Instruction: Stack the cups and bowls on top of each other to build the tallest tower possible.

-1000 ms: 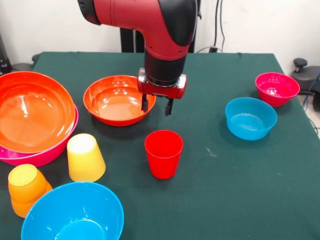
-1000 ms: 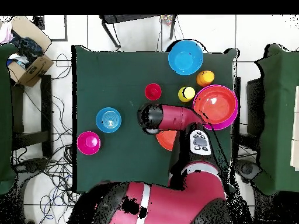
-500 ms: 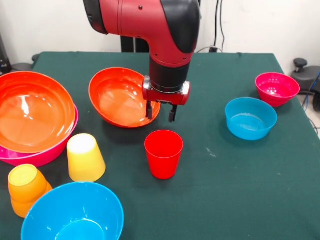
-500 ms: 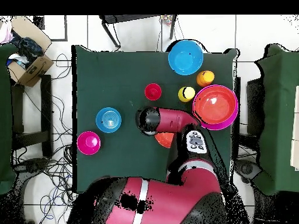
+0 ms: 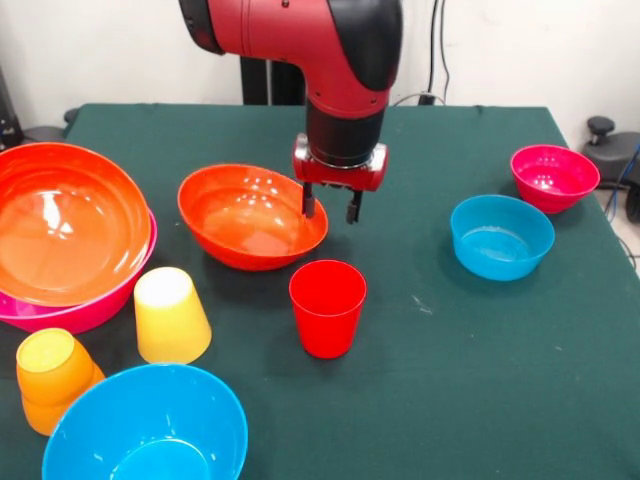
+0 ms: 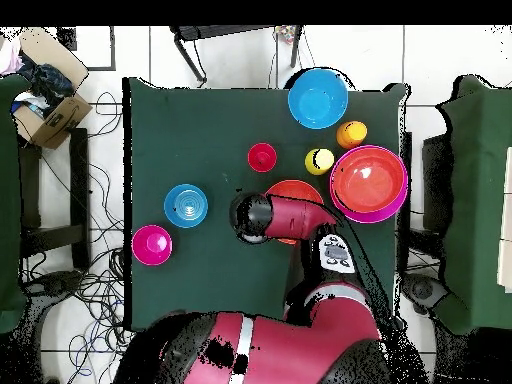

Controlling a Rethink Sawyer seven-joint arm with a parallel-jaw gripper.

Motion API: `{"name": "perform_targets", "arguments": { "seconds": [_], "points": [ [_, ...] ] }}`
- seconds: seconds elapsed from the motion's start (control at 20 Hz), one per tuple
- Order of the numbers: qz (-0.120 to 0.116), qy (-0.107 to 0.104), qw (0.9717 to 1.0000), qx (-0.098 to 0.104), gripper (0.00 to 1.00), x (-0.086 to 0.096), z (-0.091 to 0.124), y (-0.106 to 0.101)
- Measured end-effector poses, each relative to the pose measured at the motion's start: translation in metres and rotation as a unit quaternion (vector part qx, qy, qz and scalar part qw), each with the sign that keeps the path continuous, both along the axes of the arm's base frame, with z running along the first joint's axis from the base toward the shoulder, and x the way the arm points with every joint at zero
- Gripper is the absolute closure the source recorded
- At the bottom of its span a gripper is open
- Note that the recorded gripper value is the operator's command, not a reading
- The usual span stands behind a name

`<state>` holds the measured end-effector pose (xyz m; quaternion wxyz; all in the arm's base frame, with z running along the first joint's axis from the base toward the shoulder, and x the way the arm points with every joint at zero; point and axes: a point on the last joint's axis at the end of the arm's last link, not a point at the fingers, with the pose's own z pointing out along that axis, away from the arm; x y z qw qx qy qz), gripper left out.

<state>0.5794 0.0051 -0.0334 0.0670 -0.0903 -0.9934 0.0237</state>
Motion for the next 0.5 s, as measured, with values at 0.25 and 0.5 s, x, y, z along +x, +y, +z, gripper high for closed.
{"name": "perform_targets", "arguments": {
  "seconds": [0.25,0.5],
  "points": [
    [-0.011,-0.001,0.9999,-0.002,0.00,-0.002,0.010,-0.004],
    [-0.011,0.002,0.9998,-0.013,0.00,-0.005,0.012,-0.006]
  ]
}}
